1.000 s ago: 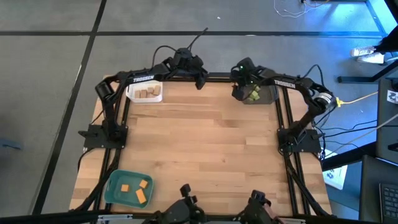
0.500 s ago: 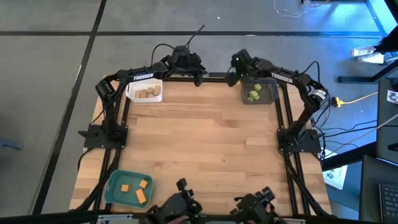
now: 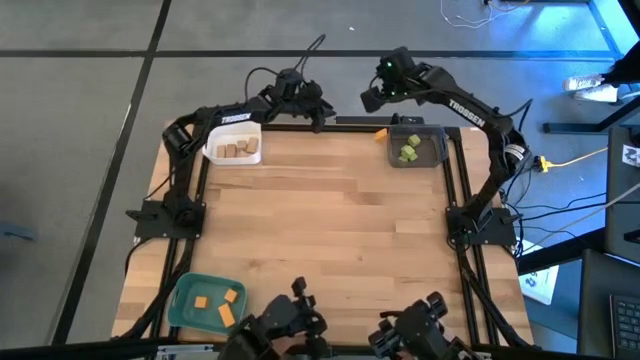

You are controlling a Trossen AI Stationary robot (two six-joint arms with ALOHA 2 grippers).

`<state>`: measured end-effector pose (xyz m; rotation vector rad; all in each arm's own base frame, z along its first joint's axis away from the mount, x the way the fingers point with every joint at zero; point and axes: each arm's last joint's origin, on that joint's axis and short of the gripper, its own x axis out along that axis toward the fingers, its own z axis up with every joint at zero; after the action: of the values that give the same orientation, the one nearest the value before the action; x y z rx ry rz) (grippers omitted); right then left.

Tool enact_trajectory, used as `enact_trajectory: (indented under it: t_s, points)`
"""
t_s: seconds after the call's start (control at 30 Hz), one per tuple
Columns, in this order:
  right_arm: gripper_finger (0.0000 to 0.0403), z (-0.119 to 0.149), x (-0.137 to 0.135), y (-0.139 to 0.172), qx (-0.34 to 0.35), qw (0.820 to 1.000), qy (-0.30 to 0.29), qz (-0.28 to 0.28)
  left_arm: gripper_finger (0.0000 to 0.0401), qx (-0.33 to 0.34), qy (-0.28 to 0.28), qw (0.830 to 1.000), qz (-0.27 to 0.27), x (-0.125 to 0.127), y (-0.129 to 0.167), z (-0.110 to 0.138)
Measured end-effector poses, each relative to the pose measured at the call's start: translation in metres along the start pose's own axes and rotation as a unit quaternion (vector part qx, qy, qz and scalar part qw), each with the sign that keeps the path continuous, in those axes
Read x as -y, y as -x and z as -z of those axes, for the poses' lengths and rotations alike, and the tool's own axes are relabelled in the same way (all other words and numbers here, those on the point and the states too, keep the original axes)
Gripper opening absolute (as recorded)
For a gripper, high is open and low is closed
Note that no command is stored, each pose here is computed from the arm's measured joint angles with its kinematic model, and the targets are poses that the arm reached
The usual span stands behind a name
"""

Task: Sort & place blocks by color
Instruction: Put the orange block into the green bin

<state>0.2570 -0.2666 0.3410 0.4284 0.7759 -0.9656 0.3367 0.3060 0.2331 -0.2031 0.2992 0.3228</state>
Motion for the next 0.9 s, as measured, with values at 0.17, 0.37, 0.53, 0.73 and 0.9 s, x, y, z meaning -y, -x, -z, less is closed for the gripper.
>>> enact_trajectory:
  t_s: [0.17,0.37,0.53,0.73,0.9]
  points:
    - [0.0233,0.005,-0.004,-0.010,-0.002,0.999,0.006,-0.054,0.0117,0.003,-0.003,1.000,0.008,-0.004,-0.019,-0.001]
    - [0.0233,0.018,-0.006,-0.043,-0.030,0.996,-0.064,-0.053,0.0117,0.019,-0.014,1.000,0.015,-0.005,-0.021,-0.013]
    - [0.0233,0.026,0.002,-0.082,-0.054,0.990,-0.130,0.025,0.0117,0.028,-0.017,0.999,0.013,-0.007,-0.019,-0.024]
    - [0.0233,0.041,0.009,-0.116,-0.119,0.975,-0.184,0.021,0.0117,0.022,-0.014,1.000,0.011,-0.009,-0.018,-0.027]
    - [0.0233,0.052,0.013,-0.131,-0.156,0.971,-0.179,0.034,0.0117,0.021,-0.012,1.000,0.007,-0.012,-0.016,-0.027]
